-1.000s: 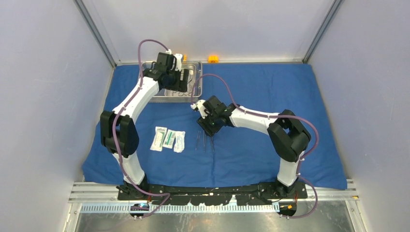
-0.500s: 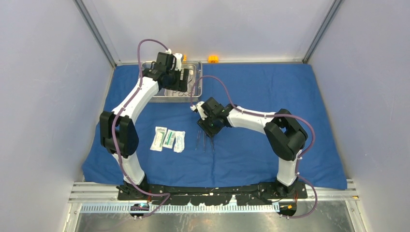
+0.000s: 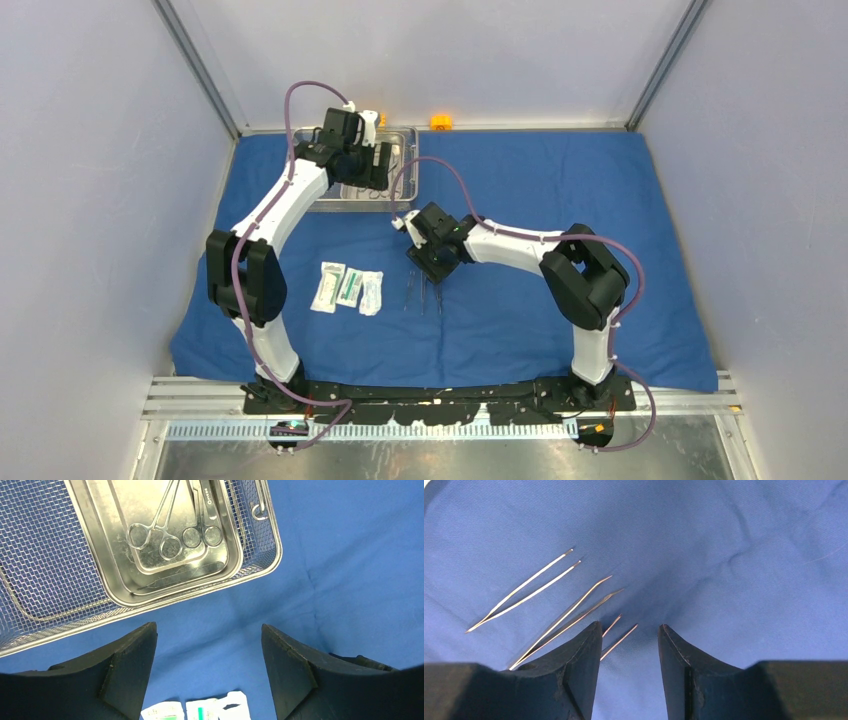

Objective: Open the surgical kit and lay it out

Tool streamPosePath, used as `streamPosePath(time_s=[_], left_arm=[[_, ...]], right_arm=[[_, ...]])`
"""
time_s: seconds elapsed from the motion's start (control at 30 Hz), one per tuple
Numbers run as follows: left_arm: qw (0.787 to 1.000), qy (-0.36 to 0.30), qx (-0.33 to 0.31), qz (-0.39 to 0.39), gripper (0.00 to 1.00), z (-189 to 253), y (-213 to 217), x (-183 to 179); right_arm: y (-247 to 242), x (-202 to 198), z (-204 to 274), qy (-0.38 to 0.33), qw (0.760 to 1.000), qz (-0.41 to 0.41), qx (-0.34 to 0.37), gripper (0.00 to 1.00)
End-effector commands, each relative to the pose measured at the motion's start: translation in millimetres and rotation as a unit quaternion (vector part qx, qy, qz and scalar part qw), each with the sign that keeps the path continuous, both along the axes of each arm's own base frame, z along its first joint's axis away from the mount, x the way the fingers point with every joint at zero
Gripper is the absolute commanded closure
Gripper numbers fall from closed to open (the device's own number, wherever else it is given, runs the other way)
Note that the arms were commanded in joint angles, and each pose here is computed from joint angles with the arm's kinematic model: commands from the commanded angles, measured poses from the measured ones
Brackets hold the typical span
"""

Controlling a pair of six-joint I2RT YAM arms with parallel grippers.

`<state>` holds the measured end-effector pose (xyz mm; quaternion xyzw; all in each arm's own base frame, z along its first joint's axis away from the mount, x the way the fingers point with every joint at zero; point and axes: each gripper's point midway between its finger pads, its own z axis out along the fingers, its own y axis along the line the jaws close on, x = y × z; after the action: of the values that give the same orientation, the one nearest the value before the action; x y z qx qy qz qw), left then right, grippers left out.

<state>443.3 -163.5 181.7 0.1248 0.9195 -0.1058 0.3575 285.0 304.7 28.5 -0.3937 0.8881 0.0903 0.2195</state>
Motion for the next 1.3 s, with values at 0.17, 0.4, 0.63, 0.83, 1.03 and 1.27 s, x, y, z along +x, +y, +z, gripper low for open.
streamPosePath(time_s=[0.17, 0.4, 0.63, 0.83, 1.03, 1.27], left_arm=[[0.999, -0.028, -0.022, -0.005, 0.22, 28, -4, 0], [0.999, -0.026, -0.025, -0.007, 0.22, 28, -5, -1], [0.999, -0.024, -0.021, -0.007, 0.21, 27, -4, -1], [1.0, -0.027, -0.01, -0.006, 0.21, 27, -1, 3], [1.0, -0.03, 0.003, -0.003, 0.2, 26, 1, 10], [1.0, -0.02, 0.016, 0.005, 0.19, 13, 5, 25]], right_arm=[[4, 11, 7, -0.018, 1.0, -0.018, -0.011, 0.5], [4, 11, 11, -0.019, 1.0, -0.019, -0.007, 0.5], [12, 7, 21, -0.011, 1.0, -0.012, 0.017, 0.46], [21, 5, 40, -0.013, 0.999, -0.004, 0.048, 0.41], [22, 12, 59, -0.035, 0.998, -0.008, 0.058, 0.38], [3, 27, 73, -0.047, 0.996, -0.028, 0.069, 0.37]])
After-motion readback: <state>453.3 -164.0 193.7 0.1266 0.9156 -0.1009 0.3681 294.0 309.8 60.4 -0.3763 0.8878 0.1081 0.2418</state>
